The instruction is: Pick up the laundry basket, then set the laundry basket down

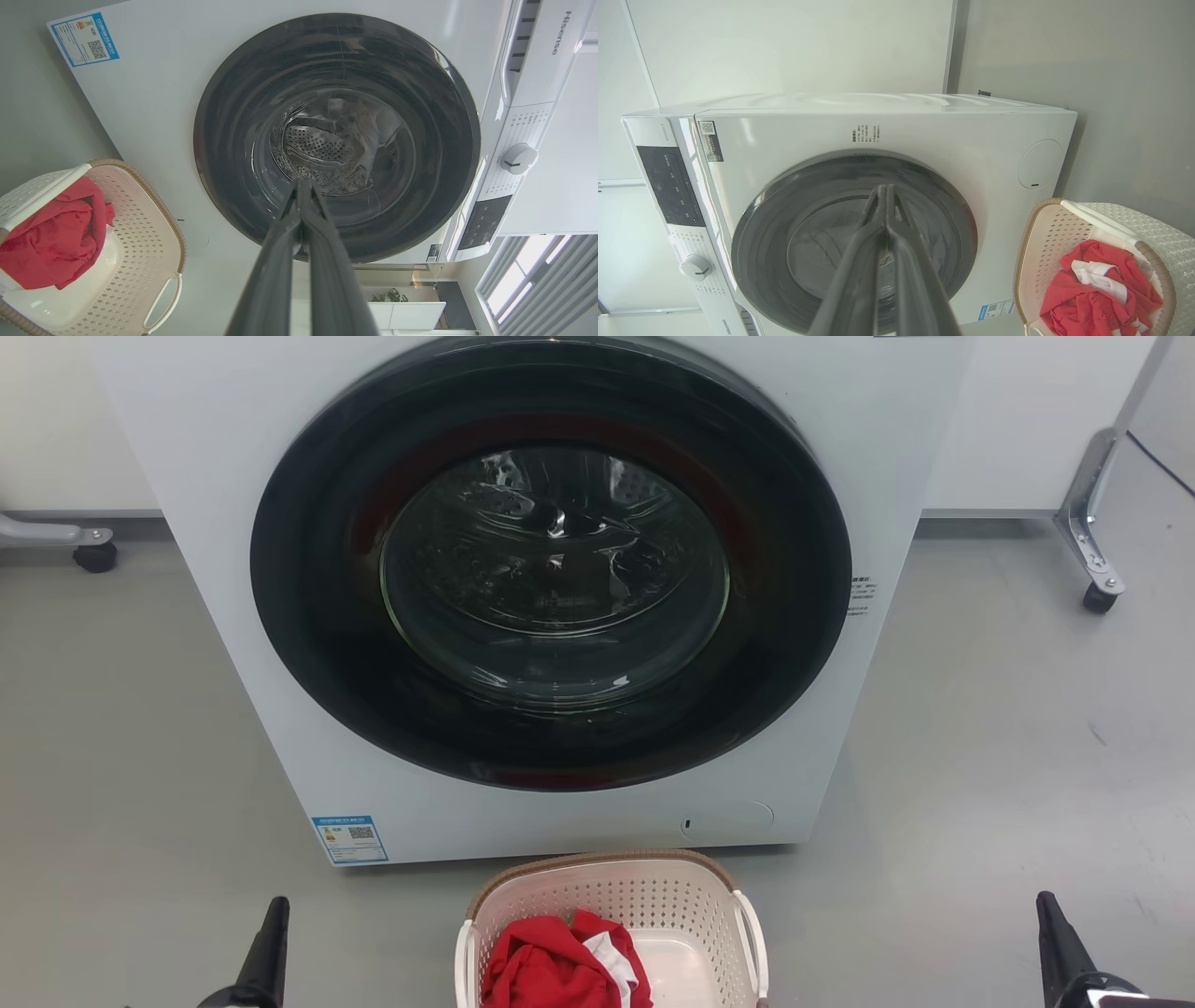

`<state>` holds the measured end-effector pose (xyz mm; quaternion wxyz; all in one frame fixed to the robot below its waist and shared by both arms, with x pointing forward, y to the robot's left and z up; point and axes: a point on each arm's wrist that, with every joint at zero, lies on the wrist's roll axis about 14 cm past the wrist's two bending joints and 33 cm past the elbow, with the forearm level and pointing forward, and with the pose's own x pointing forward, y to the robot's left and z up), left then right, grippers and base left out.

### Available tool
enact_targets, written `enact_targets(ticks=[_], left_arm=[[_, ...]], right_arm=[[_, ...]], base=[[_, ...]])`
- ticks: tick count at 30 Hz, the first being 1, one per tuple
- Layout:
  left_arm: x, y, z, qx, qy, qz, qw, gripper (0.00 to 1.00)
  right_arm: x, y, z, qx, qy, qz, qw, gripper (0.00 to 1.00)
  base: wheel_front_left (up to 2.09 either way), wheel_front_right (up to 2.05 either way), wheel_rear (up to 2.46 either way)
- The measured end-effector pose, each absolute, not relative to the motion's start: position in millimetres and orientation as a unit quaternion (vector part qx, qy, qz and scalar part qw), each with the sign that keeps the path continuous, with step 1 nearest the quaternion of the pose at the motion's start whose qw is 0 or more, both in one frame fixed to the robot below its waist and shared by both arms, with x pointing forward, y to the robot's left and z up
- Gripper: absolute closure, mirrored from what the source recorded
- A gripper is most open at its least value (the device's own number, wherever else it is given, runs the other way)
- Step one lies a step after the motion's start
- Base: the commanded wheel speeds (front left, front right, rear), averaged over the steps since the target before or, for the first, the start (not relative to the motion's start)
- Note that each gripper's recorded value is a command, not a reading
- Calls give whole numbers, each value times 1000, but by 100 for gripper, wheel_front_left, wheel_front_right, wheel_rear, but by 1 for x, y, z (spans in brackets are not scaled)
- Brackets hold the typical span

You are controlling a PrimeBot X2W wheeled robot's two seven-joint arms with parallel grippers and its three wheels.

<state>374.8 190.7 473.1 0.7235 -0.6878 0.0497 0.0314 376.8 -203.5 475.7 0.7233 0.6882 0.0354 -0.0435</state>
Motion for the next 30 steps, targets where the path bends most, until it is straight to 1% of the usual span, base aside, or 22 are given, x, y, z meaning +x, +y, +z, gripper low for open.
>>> enact_targets(ticks=[3,4,6,30], left_arm=[[378,191,477,-701,43,27,711,100],[379,191,478,-703,41,25,710,100],[379,191,479,-707,39,25,706,100],[379,191,479,-708,39,25,705,100]], right_arm=[[378,-206,478,705,27,-42,707,100],[379,-206,479,707,26,-40,706,100],[381,-205,482,707,23,-37,706,100],[381,-205,482,707,23,-37,705,100]], base=[[0,0,0],[0,0,0],[0,0,0],[0,0,0]])
